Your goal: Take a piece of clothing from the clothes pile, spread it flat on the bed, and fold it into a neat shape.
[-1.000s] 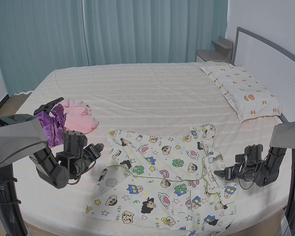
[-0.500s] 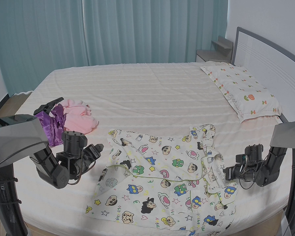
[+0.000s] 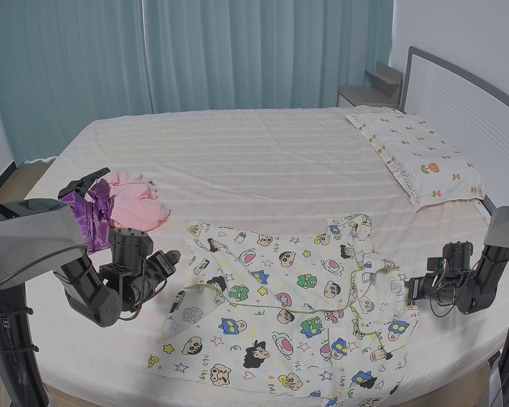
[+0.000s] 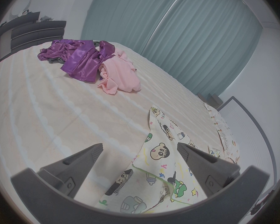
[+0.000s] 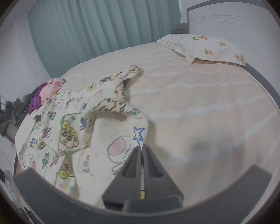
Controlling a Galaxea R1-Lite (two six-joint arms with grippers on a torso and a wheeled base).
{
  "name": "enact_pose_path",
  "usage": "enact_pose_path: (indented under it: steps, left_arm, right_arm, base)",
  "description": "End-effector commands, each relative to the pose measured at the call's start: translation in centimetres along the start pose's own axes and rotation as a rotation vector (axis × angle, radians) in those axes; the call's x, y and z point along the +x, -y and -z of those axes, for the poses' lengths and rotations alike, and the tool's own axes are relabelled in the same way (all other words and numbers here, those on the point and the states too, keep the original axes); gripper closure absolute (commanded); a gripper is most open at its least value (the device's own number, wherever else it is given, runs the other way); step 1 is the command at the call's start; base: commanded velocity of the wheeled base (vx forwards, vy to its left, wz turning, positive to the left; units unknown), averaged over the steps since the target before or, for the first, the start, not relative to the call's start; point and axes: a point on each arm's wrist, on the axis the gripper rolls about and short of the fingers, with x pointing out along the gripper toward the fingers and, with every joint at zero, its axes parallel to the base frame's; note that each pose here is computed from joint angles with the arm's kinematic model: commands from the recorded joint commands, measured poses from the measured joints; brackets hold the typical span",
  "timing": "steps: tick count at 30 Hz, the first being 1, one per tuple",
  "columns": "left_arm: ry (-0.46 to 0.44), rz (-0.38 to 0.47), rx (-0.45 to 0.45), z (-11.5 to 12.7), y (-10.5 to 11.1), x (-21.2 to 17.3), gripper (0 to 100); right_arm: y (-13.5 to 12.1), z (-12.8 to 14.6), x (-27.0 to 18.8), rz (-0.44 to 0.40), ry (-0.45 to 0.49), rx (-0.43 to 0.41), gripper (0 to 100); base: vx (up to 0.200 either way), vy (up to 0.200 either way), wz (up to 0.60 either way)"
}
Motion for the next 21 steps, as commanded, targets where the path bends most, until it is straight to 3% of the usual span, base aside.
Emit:
enact_pose_path:
  steps: [1, 7, 20, 21]
  left_arm:
    - [-0.006, 0.002, 0.005, 0.3, 0.1, 0.0, 0]
    - [-0.022, 0.006, 0.016, 0.8, 0.3, -0.3, 0]
    - [-0.074, 0.001, 0.044, 2.4, 0.2, -1.1, 0]
    - [-0.077, 0.002, 0.043, 2.5, 0.2, -1.1, 0]
  right_arm:
    - [3.2, -0.6, -0.3, 0.072, 0.036, 0.053, 100]
    - [5.7, -0.9, 0.4, 0.122, 0.065, 0.087, 100]
    - [6.3, -1.2, 1.0, 0.124, 0.083, 0.088, 100]
    - [6.4, -1.1, 1.0, 0.123, 0.081, 0.089, 0]
  base:
    - [0.0, 0.0, 0.0]
    - [0.0, 0.0, 0.0]
    - [0.0, 0.0, 0.0]
    - [0.0, 0.0, 0.0]
